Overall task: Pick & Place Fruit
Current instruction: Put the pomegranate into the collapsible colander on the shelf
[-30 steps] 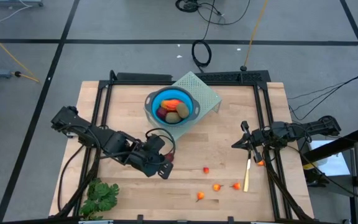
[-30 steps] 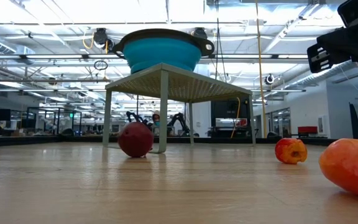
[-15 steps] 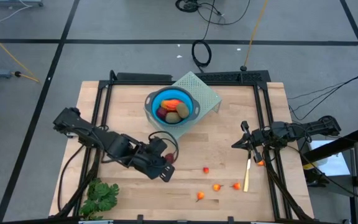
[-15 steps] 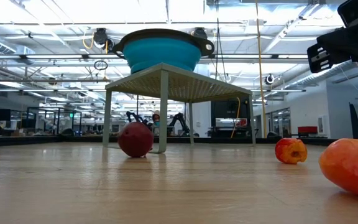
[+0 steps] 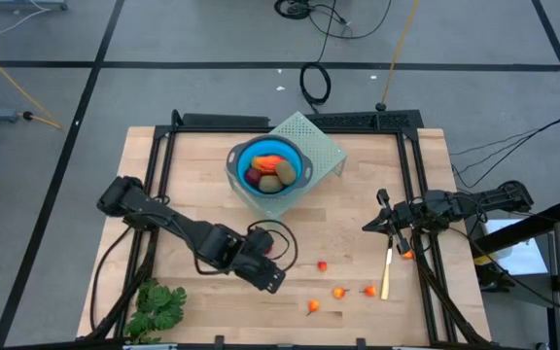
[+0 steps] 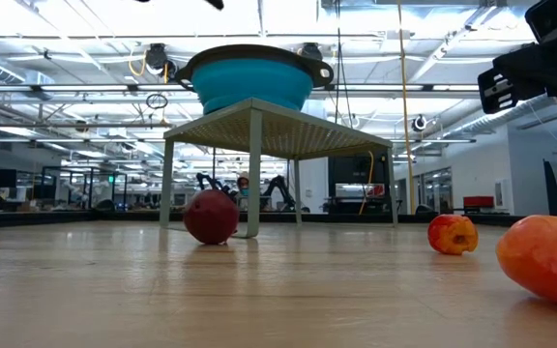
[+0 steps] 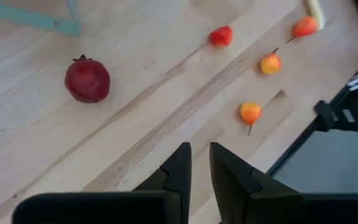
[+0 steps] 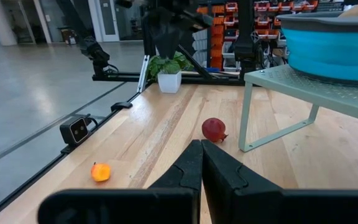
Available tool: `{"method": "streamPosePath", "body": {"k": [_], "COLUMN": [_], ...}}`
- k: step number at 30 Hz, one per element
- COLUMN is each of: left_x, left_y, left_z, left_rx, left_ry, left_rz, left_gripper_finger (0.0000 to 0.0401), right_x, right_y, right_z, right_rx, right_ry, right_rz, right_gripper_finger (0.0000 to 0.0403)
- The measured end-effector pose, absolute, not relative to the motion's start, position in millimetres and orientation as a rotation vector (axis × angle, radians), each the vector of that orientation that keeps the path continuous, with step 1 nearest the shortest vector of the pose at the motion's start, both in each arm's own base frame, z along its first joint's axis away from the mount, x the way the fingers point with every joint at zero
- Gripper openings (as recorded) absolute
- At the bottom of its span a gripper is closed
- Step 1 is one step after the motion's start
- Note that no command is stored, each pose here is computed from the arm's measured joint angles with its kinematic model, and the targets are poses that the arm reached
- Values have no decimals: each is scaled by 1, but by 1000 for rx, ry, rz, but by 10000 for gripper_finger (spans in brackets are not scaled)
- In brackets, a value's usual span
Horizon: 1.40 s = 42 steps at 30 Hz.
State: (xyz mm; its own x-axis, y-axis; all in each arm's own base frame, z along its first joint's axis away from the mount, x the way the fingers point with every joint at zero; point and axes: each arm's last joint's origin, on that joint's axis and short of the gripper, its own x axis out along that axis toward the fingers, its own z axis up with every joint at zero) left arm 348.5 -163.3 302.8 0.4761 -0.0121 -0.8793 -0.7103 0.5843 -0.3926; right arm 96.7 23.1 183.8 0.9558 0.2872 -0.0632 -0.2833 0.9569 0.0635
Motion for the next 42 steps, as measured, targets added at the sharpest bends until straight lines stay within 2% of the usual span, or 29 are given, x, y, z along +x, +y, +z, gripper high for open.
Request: {"method": "streamPosePath", "body": {"k": [12, 18, 24, 32, 42], "left_x": [353, 352, 354, 353, 351], "left_y": [-162, -159, -154, -153, -154], "left_z": [281, 278, 279, 274, 257], "left_rx": [-825, -806, -808, -805, -803], "left_ry": [1062, 1045, 990, 976, 1039], "left_rz": [591, 650, 696, 724, 708], "left_gripper_finger": [92, 126, 179, 270, 367], "right_x": [97, 97, 97, 97, 97], "right_y": [23, 23, 23, 23, 23], "right_z": [183, 183, 183, 183, 183], "right_rx": [54, 54, 54, 53, 53], "right_ry": [75, 80, 83, 83, 83], "right_rz": [289, 290, 290, 289, 289], "right_gripper_finger": [0, 0, 0, 0, 0]}}
